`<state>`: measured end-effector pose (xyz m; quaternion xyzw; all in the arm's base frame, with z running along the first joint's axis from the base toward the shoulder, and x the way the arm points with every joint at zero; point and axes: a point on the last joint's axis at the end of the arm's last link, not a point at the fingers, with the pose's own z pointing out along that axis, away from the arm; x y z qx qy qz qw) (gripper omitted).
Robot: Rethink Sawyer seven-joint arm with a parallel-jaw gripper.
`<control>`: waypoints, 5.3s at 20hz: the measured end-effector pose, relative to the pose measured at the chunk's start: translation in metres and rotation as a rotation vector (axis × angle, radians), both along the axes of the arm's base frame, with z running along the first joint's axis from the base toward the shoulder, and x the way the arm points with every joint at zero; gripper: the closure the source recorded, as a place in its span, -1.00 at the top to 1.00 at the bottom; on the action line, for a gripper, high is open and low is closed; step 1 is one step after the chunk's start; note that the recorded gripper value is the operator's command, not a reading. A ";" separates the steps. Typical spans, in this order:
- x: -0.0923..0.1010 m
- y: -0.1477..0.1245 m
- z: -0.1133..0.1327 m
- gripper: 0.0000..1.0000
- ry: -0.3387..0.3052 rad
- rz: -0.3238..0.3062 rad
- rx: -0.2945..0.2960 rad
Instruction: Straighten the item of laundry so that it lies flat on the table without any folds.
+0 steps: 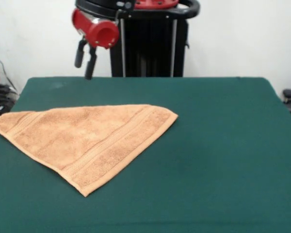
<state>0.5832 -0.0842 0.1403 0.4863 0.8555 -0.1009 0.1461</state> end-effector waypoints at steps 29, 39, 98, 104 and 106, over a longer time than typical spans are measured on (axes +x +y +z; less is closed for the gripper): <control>0.134 0.019 -0.037 1.00 -0.129 0.068 -0.004; 0.142 0.031 -0.097 1.00 -0.087 0.058 0.046; 0.127 -0.028 -0.186 1.00 0.122 -0.126 0.053; 0.128 -0.030 -0.187 1.00 0.119 -0.141 0.077; 0.128 -0.031 -0.187 1.00 0.118 -0.144 0.082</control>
